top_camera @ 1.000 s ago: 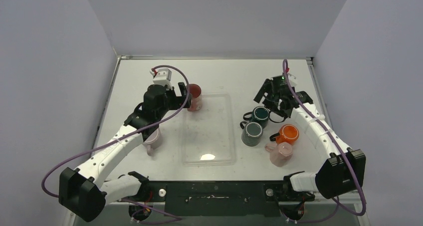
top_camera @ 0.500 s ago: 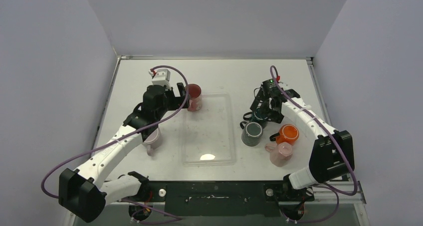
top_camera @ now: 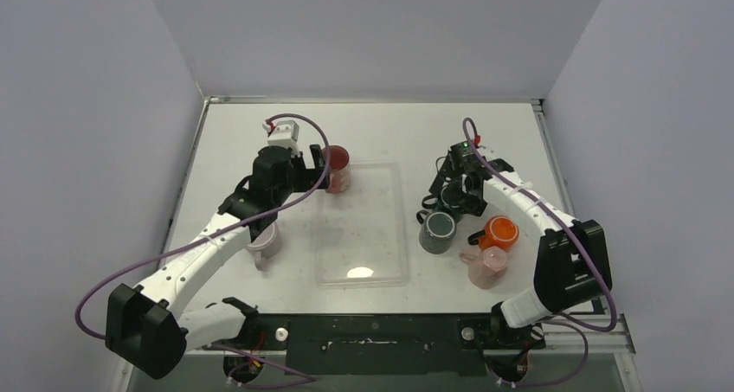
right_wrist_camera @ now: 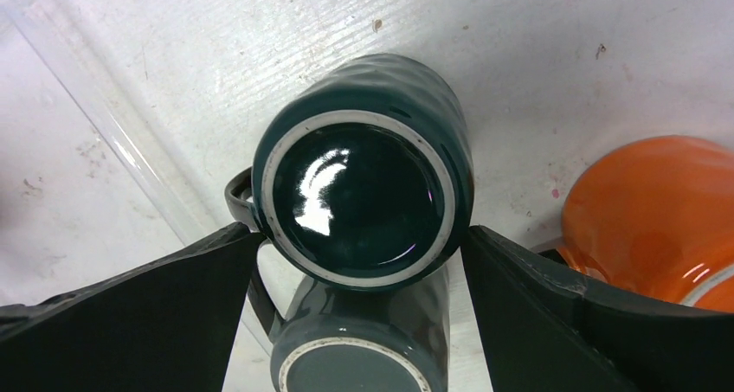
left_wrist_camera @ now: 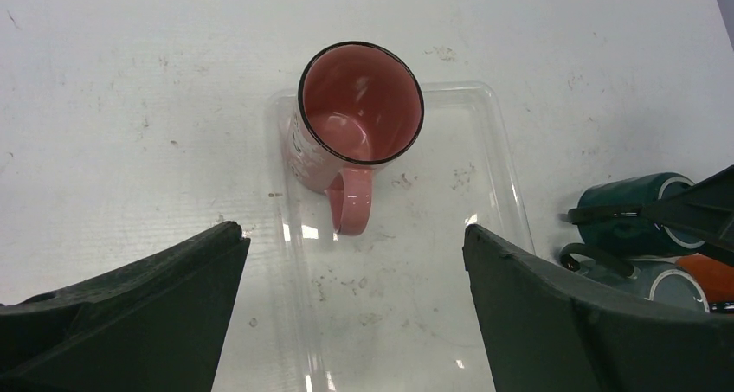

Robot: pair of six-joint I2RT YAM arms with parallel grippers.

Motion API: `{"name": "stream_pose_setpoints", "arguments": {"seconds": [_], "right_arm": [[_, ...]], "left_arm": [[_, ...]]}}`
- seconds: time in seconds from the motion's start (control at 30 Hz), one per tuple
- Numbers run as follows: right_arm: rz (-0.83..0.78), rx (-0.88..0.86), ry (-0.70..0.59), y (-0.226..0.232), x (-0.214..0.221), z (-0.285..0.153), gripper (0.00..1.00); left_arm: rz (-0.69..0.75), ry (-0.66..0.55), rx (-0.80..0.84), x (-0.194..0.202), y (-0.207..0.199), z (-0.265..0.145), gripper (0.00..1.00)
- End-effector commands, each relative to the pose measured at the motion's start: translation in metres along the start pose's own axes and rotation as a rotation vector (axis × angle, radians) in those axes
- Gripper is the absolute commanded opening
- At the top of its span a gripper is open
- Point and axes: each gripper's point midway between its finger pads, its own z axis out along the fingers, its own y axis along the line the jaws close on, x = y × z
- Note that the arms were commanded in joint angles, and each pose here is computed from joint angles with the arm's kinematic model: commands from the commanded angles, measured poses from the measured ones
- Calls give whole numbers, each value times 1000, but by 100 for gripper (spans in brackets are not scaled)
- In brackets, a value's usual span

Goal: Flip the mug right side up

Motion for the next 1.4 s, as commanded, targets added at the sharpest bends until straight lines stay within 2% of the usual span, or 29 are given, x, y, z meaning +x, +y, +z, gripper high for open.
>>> {"name": "stream_pose_setpoints", "arguments": {"seconds": [0.0,0.4,0.67,0.8,1.0,1.2,1.37], "right_arm": [[-27,-48,-50,13,-12,8,89],[-180,-145,-98,23,-47,33,80],[-226,-158,-130,32,-63,28,81],[-214,-139,-142,39,-58,11,87],[-42,-101,-165,55,-34,-16,90],[154,-85,-185,75,-21,-18,88],[254,-83,-197,101,-29,-4,80]], "left_arm": [[3,-65,45,-29,-13,-3,96],[1,-74,43,-29,-10,-8,96],[0,-83,36,-32,-7,-8,96],[1,-85,31,-33,-5,-9,96],[-17,-92,0,-34,3,-10,96],[-25,-92,-9,-32,10,-16,96],[-28,-96,-10,-31,13,-21,96]]}}
